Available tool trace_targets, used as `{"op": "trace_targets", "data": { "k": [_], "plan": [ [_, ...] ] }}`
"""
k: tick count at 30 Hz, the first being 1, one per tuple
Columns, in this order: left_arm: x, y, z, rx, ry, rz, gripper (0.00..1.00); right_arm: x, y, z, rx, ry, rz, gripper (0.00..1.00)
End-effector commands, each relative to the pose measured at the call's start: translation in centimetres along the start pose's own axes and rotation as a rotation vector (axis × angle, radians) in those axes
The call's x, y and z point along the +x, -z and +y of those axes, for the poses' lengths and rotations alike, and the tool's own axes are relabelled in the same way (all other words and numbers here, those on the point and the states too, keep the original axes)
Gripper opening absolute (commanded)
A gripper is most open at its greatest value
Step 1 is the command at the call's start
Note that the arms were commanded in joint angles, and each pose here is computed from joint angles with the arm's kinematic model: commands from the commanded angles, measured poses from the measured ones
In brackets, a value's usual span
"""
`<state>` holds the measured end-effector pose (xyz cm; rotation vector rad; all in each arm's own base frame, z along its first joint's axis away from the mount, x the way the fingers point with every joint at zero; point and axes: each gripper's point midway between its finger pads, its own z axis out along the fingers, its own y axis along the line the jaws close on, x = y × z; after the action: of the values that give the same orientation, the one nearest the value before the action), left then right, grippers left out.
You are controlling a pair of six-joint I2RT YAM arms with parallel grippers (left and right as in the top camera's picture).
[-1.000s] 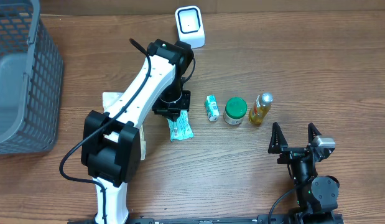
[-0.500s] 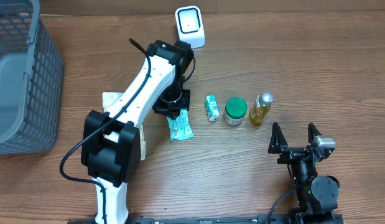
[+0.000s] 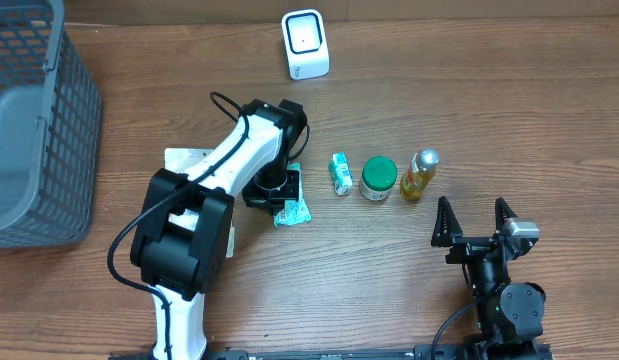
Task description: Scan the item barcode
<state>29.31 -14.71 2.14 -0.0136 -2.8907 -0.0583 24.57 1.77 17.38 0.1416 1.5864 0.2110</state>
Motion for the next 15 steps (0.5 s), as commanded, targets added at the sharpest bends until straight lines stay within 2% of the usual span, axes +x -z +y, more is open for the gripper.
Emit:
{"op": "trace_targets", "data": {
  "k": [1,7,15],
  "plan": [
    [0.3,-0.3,0.6,-0.020,0.014,-0.006,0.04,0.2,0.0,-0.1,-0.001,0.004,-0.004,1.00],
    [0.5,1.2,0.4,-0.013,0.013,-0.004,0.04,0.2,0.0,-0.1,-0.001,0.004,-0.004,1.00],
    [-1.3,5.5,-0.7,0.047,0.031,-0.133,0.04,0.2,0.0,-0.1,-0.001,0.004,-0.004,1.00]
  ]
}}
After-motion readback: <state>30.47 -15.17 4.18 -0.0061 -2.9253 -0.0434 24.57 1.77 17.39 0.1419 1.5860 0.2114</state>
